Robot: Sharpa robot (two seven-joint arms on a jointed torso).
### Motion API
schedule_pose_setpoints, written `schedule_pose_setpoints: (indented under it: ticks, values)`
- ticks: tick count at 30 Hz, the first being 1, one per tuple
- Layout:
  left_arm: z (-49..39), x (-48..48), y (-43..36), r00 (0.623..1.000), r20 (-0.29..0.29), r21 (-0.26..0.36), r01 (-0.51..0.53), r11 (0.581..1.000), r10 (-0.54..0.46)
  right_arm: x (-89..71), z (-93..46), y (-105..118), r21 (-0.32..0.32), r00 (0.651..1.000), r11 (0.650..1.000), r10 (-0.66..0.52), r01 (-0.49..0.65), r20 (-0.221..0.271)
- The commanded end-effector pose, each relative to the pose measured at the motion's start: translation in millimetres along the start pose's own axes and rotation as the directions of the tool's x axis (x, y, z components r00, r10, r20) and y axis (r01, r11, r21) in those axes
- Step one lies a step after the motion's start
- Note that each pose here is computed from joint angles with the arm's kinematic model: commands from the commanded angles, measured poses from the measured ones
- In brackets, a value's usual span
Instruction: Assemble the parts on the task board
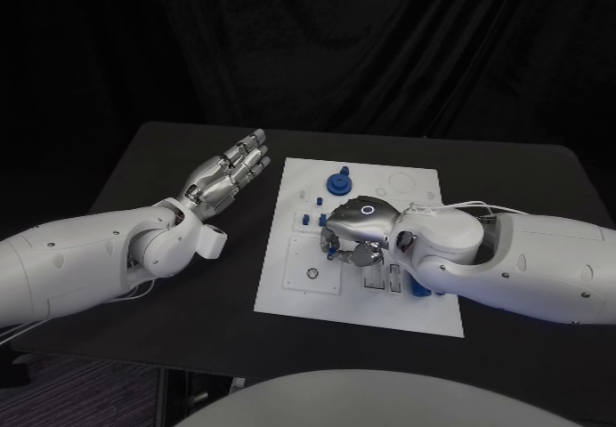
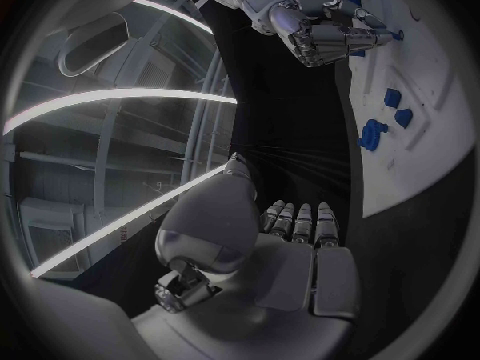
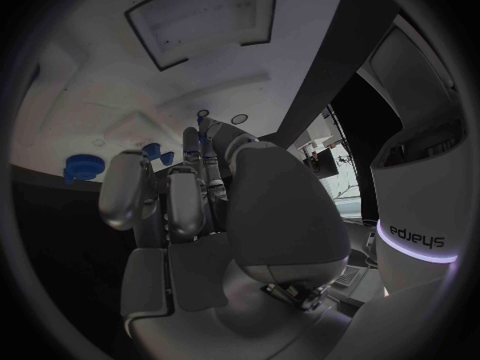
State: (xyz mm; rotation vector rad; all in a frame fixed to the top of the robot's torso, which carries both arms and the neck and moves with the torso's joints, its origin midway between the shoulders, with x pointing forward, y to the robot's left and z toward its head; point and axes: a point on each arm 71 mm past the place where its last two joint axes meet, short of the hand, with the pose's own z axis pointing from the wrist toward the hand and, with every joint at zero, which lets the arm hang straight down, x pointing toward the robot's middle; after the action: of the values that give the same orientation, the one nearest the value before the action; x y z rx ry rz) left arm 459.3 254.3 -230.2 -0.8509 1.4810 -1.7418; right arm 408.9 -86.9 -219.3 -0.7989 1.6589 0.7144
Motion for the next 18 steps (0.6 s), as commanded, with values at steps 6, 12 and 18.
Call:
schedule_pose_setpoints:
  ticks: [6, 12, 18]
  values:
    - [0.6, 1.8, -4.7, 1.0, -0.011, 0.08, 0.009, 0.997, -0.008, 2.5, 0.4, 1.4, -0.012, 1.0, 1.0, -0.009, 0.009, -0.008]
    - [1.0, 1.9, -4.0, 1.0, -0.013, 0.077, 0.01, 0.997, -0.009, 3.6, 0.2, 1.7, -0.013, 1.0, 1.0, -0.008, 0.008, -0.015]
    - [1.1, 1.6, -3.2, 1.0, -0.014, 0.073, 0.011, 0.997, -0.01, 4.9, -0.2, 1.8, -0.011, 1.0, 1.0, -0.008, 0.007, -0.025]
